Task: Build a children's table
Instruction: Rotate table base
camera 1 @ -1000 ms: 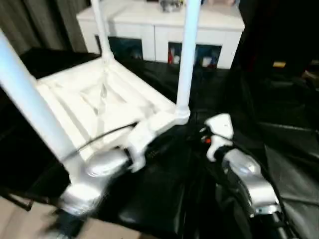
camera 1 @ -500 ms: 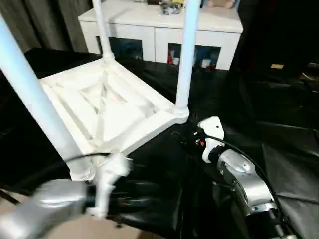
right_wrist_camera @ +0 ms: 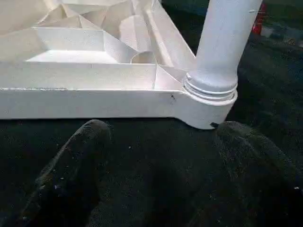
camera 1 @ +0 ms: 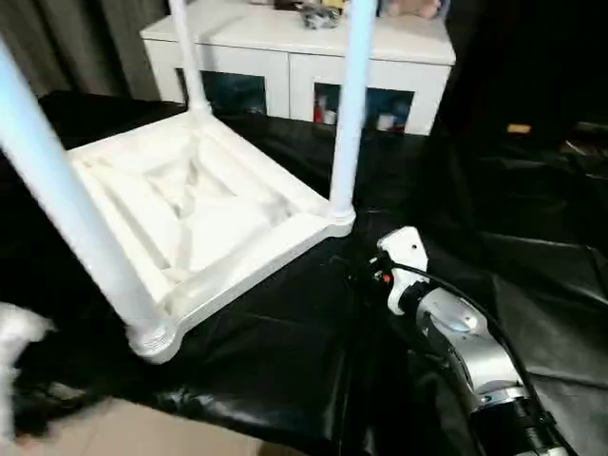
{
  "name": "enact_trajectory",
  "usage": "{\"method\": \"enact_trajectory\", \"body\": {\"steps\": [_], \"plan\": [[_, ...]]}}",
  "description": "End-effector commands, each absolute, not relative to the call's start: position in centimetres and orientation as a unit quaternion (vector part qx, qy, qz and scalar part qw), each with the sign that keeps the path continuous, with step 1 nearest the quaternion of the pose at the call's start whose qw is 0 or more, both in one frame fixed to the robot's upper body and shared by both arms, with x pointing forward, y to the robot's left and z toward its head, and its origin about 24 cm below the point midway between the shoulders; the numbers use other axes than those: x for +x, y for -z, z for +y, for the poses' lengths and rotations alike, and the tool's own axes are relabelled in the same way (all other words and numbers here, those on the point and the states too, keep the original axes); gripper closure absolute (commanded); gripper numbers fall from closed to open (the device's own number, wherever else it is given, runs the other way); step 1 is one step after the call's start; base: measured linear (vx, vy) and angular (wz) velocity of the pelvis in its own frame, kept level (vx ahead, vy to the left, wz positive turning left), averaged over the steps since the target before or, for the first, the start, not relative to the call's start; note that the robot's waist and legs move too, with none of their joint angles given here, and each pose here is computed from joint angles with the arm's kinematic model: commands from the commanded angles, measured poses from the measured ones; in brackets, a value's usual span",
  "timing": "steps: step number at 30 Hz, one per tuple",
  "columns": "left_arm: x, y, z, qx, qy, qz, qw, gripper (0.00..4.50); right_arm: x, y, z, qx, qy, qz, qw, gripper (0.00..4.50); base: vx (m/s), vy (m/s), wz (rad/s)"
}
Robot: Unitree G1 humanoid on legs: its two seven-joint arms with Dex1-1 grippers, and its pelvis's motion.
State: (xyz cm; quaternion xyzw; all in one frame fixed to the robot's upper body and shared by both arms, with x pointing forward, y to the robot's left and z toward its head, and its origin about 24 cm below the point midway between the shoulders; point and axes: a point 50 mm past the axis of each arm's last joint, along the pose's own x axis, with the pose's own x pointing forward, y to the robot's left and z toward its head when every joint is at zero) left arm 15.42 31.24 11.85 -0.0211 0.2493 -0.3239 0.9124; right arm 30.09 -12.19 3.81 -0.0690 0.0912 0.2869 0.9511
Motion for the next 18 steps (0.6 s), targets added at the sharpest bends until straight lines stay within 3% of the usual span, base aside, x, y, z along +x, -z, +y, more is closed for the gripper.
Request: {"method": "enact_trajectory", "body": {"steps": [1, 6, 15, 18], "plan": [[16.3, -13.5, 31.3, -0.016, 0.329, 0.192, 0.924, 1.01, 30.7, -4.0, -12.1, -0.083, -0.278, 0.088, 0.953, 0.64, 0.000, 0.000, 0.00], [18.3, -13.4, 30.2, -0.011, 0.344, 0.137, 0.929, 0.64, 31.3, -3.7, -11.8, -0.094, -0.266, 0.096, 0.955, 0.64, 0.000, 0.000, 0.00], [22.1, -12.2, 28.2, 0.021, 0.341, 0.097, 0.935, 0.05, 31.8, -3.4, -10.0, -0.100, -0.280, 0.099, 0.950, 0.64, 0.000, 0.000, 0.00], [23.5, -12.6, 25.4, 0.001, 0.388, 0.070, 0.919, 0.05, 31.7, -2.7, -9.1, -0.111, -0.289, 0.111, 0.944, 0.64, 0.000, 0.000, 0.00]]}}
